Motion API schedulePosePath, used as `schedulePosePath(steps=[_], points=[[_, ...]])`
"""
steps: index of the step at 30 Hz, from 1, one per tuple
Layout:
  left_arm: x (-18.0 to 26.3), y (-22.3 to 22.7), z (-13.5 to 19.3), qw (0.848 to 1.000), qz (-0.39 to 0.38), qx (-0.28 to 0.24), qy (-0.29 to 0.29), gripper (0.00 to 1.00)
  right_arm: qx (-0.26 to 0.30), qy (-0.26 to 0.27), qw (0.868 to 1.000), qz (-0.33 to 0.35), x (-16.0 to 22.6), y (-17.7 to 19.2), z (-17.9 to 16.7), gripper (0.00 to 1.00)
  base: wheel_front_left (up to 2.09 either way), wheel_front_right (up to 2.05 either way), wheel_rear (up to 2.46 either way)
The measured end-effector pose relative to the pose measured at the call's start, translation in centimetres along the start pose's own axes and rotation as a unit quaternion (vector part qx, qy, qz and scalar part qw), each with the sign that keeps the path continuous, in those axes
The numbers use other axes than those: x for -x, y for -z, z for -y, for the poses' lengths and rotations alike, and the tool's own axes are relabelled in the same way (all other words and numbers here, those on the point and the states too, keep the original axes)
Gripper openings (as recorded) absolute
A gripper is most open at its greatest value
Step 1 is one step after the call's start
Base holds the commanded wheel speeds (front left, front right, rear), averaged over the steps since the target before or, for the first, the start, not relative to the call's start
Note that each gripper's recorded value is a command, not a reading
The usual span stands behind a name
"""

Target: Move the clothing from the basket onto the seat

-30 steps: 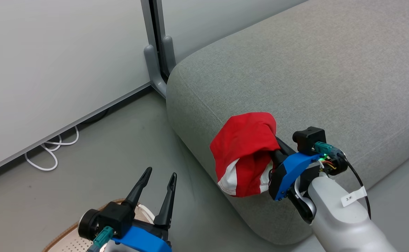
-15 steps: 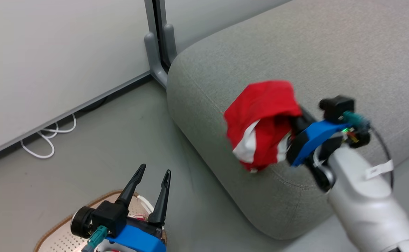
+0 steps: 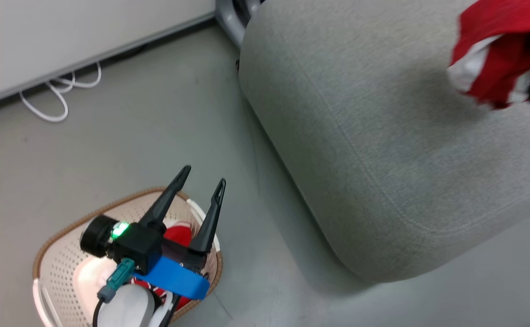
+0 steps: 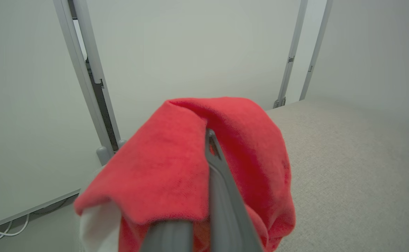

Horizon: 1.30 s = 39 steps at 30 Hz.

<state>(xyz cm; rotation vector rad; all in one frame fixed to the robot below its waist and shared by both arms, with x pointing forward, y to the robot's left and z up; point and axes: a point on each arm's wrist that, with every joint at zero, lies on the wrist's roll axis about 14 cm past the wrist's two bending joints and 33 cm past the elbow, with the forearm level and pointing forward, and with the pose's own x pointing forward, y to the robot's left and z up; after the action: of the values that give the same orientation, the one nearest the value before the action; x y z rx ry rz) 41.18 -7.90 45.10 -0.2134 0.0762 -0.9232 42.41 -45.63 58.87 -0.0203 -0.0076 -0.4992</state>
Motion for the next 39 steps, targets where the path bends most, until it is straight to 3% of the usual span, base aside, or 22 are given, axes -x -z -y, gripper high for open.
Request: schedulePosePath(steps=[4, 8, 20, 25, 26, 27, 28, 39], points=[[-0.7, 0.6, -1.9, 1.000, 0.006, -0.001, -0.001, 1.00, 0.011, 0.032, 0.999, 0.006, -2.3, 0.4, 1.8, 0.00, 0.00, 0.00, 0.00], [-1.1, 1.6, -4.3, 1.000, 0.007, -0.001, -0.010, 1.00, 0.010, 0.056, 0.998, -0.019, -3.9, 3.6, 2.3, 0.00, 0.00, 0.00, 0.00], [0.2, 6.3, -9.1, 0.998, -0.020, 0.023, -0.059, 1.00, 0.016, 0.077, 0.990, -0.114, -4.8, 15.1, 0.3, 0.00, 0.00, 0.00, 0.00], [0.7, 6.5, -10.0, 0.997, -0.023, 0.019, -0.071, 1.00, 0.010, 0.077, 0.990, -0.115, -4.9, 16.1, -0.6, 0.00, 0.00, 0.00, 0.00], [0.7, 6.5, -10.0, 0.997, -0.023, 0.019, -0.071, 1.00, 0.009, 0.078, 0.990, -0.114, -4.8, 16.1, -0.6, 0.17, 0.00, 0.00, 0.00], [0.6, 6.5, -9.9, 0.997, -0.023, 0.018, -0.071, 1.00, 0.009, 0.078, 0.990, -0.114, -4.7, 16.2, -0.7, 0.47, 0.00, 0.00, 0.00], [0.6, 6.4, -9.9, 0.997, -0.022, 0.018, -0.071, 1.00, 0.009, 0.079, 0.990, -0.115, -4.6, 16.3, -0.7, 1.00, 0.00, 0.00, 0.00], [0.6, 5.7, -10.0, 0.997, -0.019, 0.013, -0.077, 1.00, 0.021, 0.062, 0.991, -0.116, -4.0, 16.4, -1.8, 1.00, 0.00, 0.00, 0.00]])
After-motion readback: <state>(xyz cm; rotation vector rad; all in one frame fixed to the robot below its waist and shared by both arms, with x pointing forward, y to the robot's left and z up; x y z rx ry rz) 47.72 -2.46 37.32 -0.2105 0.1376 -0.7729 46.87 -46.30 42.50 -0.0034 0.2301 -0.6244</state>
